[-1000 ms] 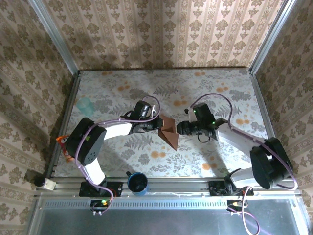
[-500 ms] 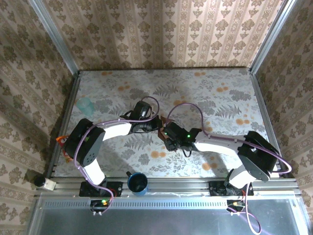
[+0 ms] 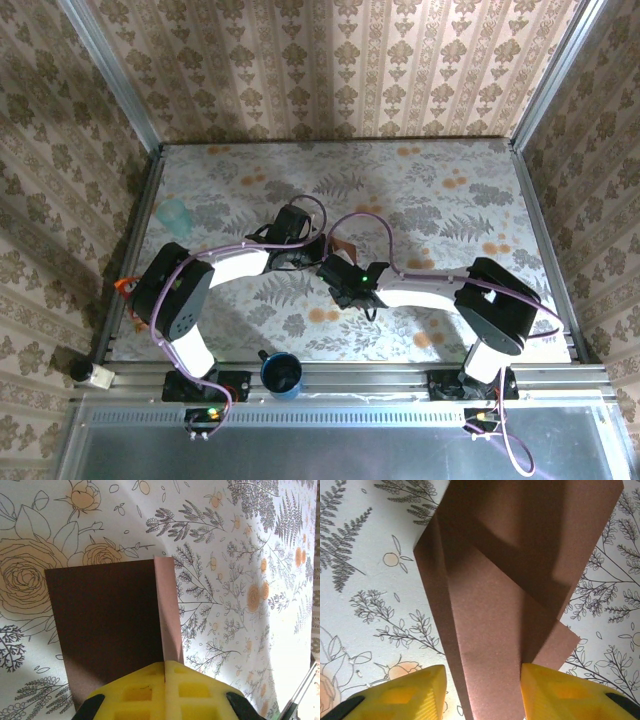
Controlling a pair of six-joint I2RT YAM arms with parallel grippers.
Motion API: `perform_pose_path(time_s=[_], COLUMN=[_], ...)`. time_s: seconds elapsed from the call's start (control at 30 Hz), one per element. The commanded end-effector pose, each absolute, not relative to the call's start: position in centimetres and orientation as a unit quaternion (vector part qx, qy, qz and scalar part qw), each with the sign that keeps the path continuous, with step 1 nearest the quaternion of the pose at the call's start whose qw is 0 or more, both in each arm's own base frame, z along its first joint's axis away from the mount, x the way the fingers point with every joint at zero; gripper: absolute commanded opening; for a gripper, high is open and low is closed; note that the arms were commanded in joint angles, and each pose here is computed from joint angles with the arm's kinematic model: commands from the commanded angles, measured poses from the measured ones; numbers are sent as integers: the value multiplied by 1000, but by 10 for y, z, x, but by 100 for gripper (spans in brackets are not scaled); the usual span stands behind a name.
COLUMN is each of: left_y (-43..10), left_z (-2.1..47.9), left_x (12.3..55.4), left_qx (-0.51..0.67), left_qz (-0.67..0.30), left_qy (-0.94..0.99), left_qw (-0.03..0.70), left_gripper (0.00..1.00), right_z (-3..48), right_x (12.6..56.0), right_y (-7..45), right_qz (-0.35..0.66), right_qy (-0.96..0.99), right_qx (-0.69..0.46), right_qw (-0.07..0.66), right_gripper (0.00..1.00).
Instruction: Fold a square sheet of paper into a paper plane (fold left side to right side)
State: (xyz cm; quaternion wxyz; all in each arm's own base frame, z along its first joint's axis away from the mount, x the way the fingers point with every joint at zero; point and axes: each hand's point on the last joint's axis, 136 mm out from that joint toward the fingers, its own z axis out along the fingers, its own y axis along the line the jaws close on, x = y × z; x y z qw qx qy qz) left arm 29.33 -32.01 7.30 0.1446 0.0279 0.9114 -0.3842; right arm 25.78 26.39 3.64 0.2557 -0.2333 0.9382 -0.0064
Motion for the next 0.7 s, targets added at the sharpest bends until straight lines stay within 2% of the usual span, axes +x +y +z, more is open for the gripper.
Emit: perform_pose_path(time_s=[0.0,0.47,0.67], left_y=[-323,-322,-321], left_z=[88,87,85], left_x=[295,294,294], left_qx=[31,31,31], left_qz=[-390,-388,-386], left_qy=[907,908,909], left_qw=[154,154,153], left_gripper=[2,3,10], right_z=[37,34,33], right_x=[263,262,261], right_y=[261,259,259], right_qz=[-33,-36,-36], right_qy=[935,935,936], right_qx=[-233,-236,-236], right_qw=[266,262,259], right_gripper=[42,23,12])
